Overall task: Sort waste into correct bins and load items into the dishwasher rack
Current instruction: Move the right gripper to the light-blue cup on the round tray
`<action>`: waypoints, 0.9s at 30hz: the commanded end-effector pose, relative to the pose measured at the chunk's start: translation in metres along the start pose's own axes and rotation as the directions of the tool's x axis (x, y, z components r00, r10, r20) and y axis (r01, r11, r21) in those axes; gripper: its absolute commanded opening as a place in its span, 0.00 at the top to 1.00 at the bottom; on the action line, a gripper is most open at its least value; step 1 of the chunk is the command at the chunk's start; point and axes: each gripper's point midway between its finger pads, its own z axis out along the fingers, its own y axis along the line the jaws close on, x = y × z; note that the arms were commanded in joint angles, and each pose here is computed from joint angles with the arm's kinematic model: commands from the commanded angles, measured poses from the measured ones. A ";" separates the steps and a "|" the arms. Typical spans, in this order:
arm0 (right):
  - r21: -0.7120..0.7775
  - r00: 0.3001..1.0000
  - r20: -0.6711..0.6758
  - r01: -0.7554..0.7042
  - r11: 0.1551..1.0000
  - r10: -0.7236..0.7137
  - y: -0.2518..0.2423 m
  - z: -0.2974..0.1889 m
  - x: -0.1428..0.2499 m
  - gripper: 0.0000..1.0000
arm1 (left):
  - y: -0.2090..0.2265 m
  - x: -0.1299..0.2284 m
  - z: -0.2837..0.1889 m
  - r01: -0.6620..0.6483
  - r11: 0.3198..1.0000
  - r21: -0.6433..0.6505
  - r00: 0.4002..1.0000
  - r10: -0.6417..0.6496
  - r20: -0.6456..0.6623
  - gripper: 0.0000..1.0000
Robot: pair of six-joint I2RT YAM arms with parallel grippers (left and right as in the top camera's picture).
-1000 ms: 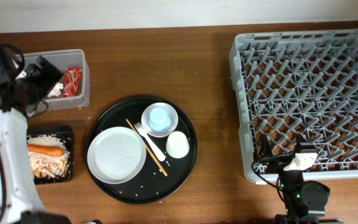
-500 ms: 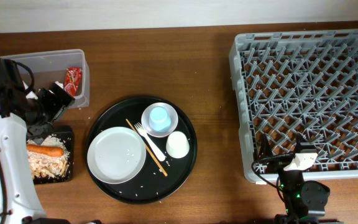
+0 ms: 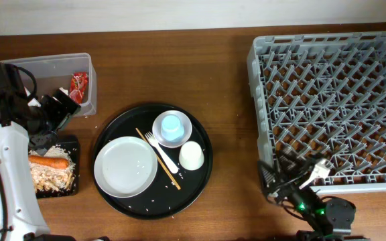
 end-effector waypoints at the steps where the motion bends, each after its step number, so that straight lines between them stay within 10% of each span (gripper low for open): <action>1: -0.144 0.965 -0.131 -0.245 0.959 0.227 0.031 -0.004 0.013 0.01 | 0.000 0.000 0.000 0.004 1.000 0.007 1.000 -0.004 -0.005 0.01; 7: -0.368 0.998 0.057 0.015 0.930 0.007 0.120 -0.026 -0.058 0.02 | 0.000 0.000 0.000 0.004 1.000 0.007 1.000 -0.004 -0.004 0.01; 17: 0.025 0.975 -0.197 0.113 0.993 -0.106 0.096 0.040 -0.146 0.02 | 0.000 0.000 0.000 0.004 1.000 0.007 1.000 -0.004 -0.004 0.01; 21: 0.402 0.901 -0.421 0.285 0.870 -0.101 0.048 0.053 -0.132 0.02 | 0.000 0.000 0.000 0.004 1.000 0.007 1.000 -0.004 -0.005 0.01; 27: 0.340 0.667 -0.732 0.537 0.772 -0.142 0.054 0.121 -0.009 0.01 | 0.000 0.000 0.000 0.004 1.000 0.007 1.000 -0.004 -0.005 0.01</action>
